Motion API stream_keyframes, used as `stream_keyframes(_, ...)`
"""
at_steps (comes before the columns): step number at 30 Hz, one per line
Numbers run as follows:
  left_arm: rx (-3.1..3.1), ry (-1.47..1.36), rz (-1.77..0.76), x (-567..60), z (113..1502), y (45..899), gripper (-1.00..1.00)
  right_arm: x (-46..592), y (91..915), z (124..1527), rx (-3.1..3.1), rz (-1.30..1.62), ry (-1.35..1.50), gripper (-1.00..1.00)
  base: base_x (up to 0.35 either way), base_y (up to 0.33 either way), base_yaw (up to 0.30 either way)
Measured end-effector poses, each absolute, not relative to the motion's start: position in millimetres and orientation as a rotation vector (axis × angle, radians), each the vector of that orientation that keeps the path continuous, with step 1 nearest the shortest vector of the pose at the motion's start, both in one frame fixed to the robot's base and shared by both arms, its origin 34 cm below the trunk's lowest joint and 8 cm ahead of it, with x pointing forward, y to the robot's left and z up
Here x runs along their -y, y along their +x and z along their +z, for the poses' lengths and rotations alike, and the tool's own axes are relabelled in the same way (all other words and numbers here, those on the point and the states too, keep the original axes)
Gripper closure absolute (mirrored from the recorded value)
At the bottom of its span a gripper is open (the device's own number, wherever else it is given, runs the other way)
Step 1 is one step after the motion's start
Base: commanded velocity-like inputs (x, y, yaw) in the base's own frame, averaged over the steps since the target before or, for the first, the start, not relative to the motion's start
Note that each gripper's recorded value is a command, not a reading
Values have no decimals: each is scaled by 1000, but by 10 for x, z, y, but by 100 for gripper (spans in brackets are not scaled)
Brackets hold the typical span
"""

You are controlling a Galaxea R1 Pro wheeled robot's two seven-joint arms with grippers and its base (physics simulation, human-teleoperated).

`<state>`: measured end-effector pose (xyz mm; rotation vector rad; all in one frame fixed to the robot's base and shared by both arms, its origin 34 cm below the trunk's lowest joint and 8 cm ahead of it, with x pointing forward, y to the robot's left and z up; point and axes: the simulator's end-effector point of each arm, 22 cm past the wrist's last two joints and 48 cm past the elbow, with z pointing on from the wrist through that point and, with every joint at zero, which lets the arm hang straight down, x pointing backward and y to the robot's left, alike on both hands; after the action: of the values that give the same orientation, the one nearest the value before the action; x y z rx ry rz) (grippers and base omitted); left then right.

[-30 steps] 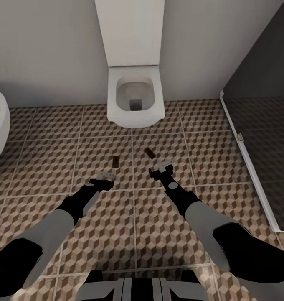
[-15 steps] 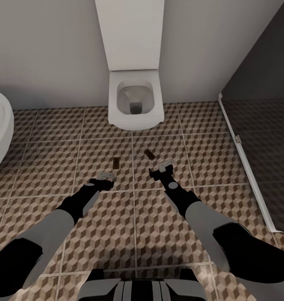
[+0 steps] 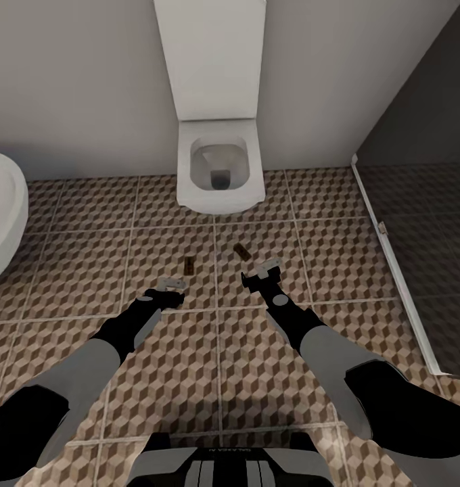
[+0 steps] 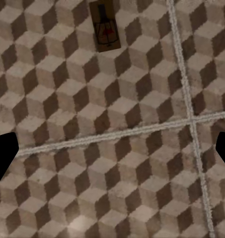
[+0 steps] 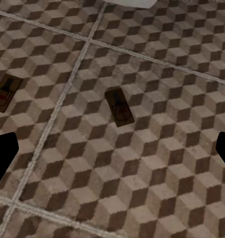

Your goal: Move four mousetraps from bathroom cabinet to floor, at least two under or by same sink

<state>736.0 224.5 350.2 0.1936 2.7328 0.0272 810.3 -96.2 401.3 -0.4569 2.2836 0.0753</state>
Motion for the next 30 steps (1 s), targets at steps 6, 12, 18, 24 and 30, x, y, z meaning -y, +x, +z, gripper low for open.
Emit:
stream_keyframes(6,-2734,194,28,-2248,3607,7363,-100,962,8109,4120,-2284,75,-457,-100,0,0,0)
stream_keyframes(12,-2743,194,33,-2267,3691,7336,-100,942,8135,4256,-2265,86,-451,-100,0,0,0)
stream_keyframes(18,-2752,193,38,-2287,3772,7305,-100,926,8168,4402,-2238,93,-441,-100,0,0,0)
stream_keyframes(24,-2759,193,43,-2307,3853,7278,-100,932,8168,4503,-2237,91,-437,-100,0,0,0)
stream_keyframes(30,-2769,193,47,-2324,3925,7228,-100,938,8136,4580,-2244,89,-437,-100,0,0,0)
